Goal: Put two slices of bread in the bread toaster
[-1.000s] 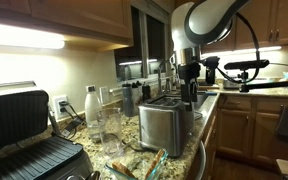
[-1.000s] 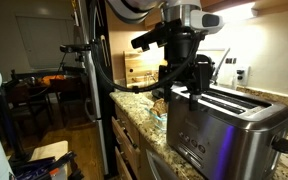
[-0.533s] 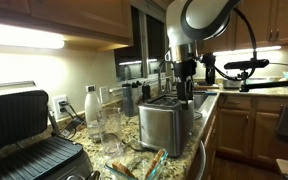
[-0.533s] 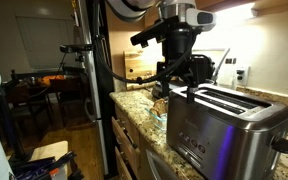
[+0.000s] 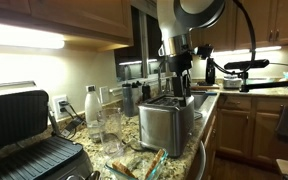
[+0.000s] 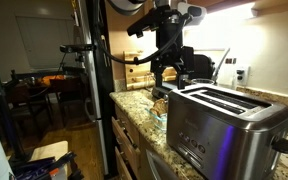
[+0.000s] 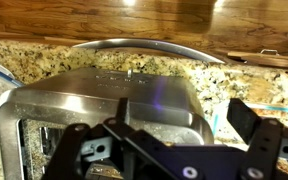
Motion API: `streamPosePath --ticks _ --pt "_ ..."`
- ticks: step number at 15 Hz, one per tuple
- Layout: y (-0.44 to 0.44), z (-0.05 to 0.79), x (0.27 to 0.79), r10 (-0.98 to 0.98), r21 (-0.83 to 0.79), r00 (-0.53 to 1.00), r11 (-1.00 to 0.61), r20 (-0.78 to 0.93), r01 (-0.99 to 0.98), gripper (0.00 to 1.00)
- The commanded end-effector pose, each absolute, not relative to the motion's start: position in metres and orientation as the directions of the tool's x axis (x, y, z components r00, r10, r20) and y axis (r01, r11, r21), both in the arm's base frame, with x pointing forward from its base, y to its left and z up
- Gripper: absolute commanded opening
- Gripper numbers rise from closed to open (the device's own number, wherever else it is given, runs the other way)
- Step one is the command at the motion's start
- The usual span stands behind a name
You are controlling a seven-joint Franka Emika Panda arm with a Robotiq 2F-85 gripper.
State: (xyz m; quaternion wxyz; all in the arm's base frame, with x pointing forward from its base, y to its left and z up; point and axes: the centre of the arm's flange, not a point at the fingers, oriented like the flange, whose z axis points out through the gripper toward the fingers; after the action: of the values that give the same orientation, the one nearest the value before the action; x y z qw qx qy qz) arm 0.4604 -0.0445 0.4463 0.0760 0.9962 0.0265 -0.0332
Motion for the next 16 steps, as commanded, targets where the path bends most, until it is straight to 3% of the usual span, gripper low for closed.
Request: streamPosePath --ticks 1,16 --pt "-0.030 0.454 0.465 0.038 0.156 0.996 -0.986 -0.084 0.051 1.00" --pt "0.039 0.431 0.514 0.063 0.101 0.995 -0.992 -0.080 0.071 1.00"
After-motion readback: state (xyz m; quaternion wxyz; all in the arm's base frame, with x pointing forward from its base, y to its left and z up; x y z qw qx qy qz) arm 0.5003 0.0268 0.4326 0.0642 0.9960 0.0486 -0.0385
